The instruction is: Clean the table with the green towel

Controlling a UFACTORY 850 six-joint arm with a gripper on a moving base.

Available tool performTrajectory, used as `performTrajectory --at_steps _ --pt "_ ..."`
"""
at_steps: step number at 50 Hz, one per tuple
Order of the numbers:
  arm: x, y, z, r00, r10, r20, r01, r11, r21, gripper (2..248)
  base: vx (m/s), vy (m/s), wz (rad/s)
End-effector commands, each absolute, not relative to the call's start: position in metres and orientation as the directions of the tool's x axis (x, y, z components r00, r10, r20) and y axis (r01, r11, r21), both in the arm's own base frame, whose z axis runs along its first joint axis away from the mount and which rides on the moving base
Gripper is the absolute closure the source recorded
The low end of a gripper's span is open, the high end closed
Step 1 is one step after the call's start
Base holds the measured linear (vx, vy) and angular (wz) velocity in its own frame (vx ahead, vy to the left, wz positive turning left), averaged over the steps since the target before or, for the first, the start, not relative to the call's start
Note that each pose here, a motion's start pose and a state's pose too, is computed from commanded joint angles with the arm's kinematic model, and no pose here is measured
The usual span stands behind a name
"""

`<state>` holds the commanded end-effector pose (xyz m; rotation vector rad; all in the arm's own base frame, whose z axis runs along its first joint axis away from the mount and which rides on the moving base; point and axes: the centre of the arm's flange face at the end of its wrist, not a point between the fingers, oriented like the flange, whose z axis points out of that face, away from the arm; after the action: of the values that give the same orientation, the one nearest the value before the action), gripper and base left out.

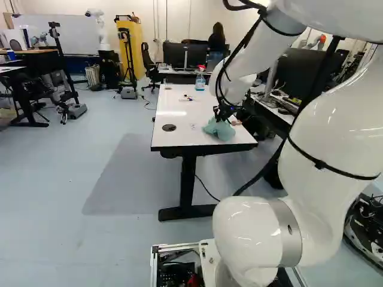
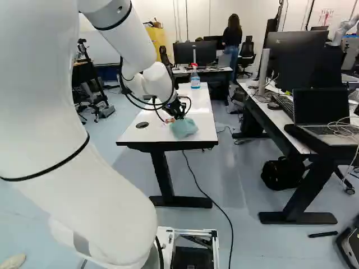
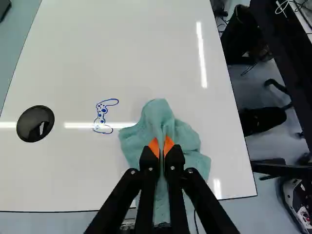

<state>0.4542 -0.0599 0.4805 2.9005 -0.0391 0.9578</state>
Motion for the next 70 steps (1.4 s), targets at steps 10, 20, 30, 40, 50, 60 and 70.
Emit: performTrajectory --at_steps 10,20,30,40,50,60,70 --pt "0.463 -0.052 0.481 0.801 0.019 0.598 -0.032 -0.997 0.074 220 0.000 0.000 0.000" --pt "0.485 -0.043 0.484 0.768 0.040 0.639 -0.011 -0.997 0.074 220 0.000 0.000 0.000" --pt "0.509 -0.036 0.487 0.723 0.057 0.689 0.007 -0.997 0.075 220 0.000 0.000 0.000" --pt "0.534 -0.034 0.487 0.683 0.063 0.728 0.012 -0.997 0.075 220 0.000 0.000 0.000" --pt "0.557 -0.034 0.478 0.667 0.064 0.742 0.015 -0.997 0.073 220 0.000 0.000 0.000" --pt "0.564 -0.036 0.467 0.669 0.063 0.741 0.014 -0.997 0.072 220 0.000 0.000 0.000" --pt "0.568 -0.036 0.456 0.673 0.063 0.737 0.016 -0.997 0.070 220 0.000 0.000 0.000"
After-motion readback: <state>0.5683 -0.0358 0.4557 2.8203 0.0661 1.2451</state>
